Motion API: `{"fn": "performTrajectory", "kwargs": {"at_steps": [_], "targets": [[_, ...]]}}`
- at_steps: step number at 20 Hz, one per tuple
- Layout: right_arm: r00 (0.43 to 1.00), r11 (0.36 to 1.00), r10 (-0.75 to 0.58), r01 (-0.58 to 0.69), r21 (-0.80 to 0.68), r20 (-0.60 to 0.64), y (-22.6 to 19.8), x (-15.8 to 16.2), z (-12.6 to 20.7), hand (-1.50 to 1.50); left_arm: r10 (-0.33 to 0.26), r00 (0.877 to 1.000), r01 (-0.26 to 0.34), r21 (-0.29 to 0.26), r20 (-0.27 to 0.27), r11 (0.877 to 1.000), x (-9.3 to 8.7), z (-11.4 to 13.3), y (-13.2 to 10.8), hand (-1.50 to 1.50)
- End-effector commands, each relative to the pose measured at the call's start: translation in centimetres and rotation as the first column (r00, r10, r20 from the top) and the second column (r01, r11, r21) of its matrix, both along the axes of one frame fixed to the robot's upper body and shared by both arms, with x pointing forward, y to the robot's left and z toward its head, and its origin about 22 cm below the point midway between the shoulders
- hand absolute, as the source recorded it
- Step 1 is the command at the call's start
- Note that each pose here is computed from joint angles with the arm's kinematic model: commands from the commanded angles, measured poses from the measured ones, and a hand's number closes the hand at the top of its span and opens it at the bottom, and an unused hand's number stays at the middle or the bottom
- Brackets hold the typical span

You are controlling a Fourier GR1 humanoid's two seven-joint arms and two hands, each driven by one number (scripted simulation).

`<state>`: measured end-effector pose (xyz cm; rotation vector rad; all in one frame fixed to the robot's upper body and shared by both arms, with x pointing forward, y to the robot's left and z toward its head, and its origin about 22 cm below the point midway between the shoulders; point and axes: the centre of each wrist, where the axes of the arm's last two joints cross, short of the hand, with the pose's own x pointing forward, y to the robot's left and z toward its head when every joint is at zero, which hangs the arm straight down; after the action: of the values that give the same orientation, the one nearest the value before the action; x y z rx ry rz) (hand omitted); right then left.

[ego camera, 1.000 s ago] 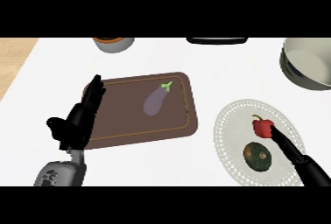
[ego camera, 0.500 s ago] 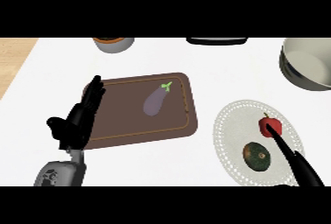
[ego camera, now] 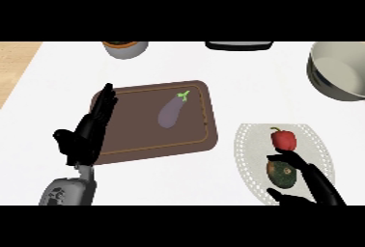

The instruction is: Pick the squash from the placemat and place it in the bowl

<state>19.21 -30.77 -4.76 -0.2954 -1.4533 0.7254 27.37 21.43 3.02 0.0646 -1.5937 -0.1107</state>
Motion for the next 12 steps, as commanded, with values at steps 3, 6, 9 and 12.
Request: {"fn": "performTrajectory", "kwargs": {"at_steps": [3,6,9,12], "targets": [[0.993,0.988,0.120,-0.120,-0.093,-0.004,1.2,0.6,-2.1,1.50,0.000,1.000,0.000,-0.007,-0.015,1.000,-0.8,2.1,-0.5,0.00],[0.990,0.990,0.140,-0.140,-0.032,0.001,2.1,-0.1,-1.5,1.50,0.013,1.000,-0.013,0.000,0.013,1.000,-0.7,-0.4,0.7,0.00],[0.979,0.976,-0.204,0.205,0.072,-0.022,5.0,8.0,2.1,1.50,-0.011,1.000,0.011,-0.003,0.006,1.000,0.5,0.3,-0.6,0.00],[0.867,0.854,-0.497,0.494,0.159,-0.029,5.3,11.8,4.8,1.50,-0.043,0.999,0.043,0.012,0.016,0.999,0.6,0.9,-0.4,0.00]]}}
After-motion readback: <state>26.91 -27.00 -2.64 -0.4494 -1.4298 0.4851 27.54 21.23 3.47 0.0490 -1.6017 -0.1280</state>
